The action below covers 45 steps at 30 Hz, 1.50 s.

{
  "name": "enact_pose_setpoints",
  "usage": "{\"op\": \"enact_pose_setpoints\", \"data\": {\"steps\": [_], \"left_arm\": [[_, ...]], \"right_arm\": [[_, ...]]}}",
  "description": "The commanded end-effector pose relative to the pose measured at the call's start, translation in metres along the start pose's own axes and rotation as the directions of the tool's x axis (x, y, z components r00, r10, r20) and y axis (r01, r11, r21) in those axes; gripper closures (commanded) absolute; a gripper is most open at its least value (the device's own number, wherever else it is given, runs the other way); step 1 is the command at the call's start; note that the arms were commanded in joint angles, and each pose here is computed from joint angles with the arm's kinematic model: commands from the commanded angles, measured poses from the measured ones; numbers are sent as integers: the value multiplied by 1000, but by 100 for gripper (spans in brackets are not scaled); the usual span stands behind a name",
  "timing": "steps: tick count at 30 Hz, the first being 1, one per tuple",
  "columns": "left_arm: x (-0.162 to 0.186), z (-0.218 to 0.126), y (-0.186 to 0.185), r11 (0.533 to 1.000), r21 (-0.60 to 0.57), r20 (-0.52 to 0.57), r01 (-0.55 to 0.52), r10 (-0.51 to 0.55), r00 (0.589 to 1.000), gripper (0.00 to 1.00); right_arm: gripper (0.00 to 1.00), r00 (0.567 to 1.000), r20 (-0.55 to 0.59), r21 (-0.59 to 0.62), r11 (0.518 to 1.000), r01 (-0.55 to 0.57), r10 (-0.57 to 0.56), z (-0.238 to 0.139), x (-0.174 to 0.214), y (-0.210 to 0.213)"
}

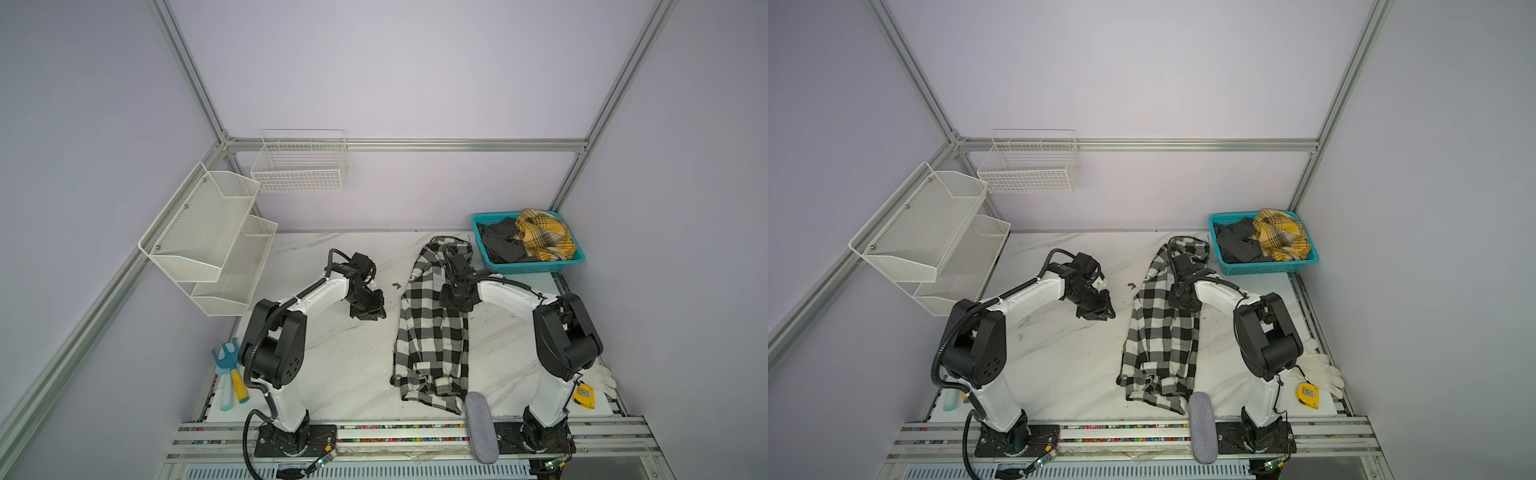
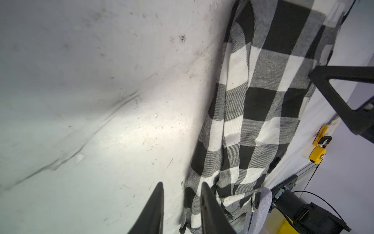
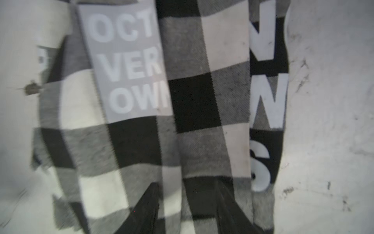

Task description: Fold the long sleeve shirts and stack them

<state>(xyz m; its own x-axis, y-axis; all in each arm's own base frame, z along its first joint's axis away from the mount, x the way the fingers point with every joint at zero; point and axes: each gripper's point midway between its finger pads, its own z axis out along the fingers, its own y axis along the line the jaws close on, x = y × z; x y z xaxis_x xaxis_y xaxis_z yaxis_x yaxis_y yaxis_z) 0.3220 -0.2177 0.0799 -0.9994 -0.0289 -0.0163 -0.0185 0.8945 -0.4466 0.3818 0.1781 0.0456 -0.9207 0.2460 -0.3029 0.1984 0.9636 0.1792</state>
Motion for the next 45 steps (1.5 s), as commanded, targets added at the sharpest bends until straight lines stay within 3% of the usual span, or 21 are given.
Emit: {"op": "enact_pose_setpoints", "data": {"steps": [1,8,14,19,25,34,39,45], "left_arm": [[-16,-9,-50,992,96,45,-81,77,996,70],[-14,25,-82,982,150,6,-115,116,993,69],[-1,61,-43,997,71,-77,-15,21,997,72],[5,54,12,996,-35,-56,78,-80,995,72],[-6,43,43,989,-15,-23,147,-147,989,67],[-13,-16,21,996,1,76,91,-91,993,54],[13,-44,40,991,-45,112,124,-119,987,41],[51,-33,69,970,-5,52,243,-242,969,35]], "right_arm": [[54,1000,19,64,998,-11,10,5,-14,-11],[54,1000,-17,53,999,9,-8,27,-6,-12],[56,994,-41,-81,991,102,-106,55,-12,27],[56,982,-33,-126,976,179,-185,67,-20,76],[56,989,-9,-134,980,144,-147,74,-36,101],[38,991,105,-118,988,99,-87,-13,-45,80],[33,991,98,-92,990,103,-94,-42,-16,46],[34,995,30,-123,988,93,-90,-58,43,20]]}}
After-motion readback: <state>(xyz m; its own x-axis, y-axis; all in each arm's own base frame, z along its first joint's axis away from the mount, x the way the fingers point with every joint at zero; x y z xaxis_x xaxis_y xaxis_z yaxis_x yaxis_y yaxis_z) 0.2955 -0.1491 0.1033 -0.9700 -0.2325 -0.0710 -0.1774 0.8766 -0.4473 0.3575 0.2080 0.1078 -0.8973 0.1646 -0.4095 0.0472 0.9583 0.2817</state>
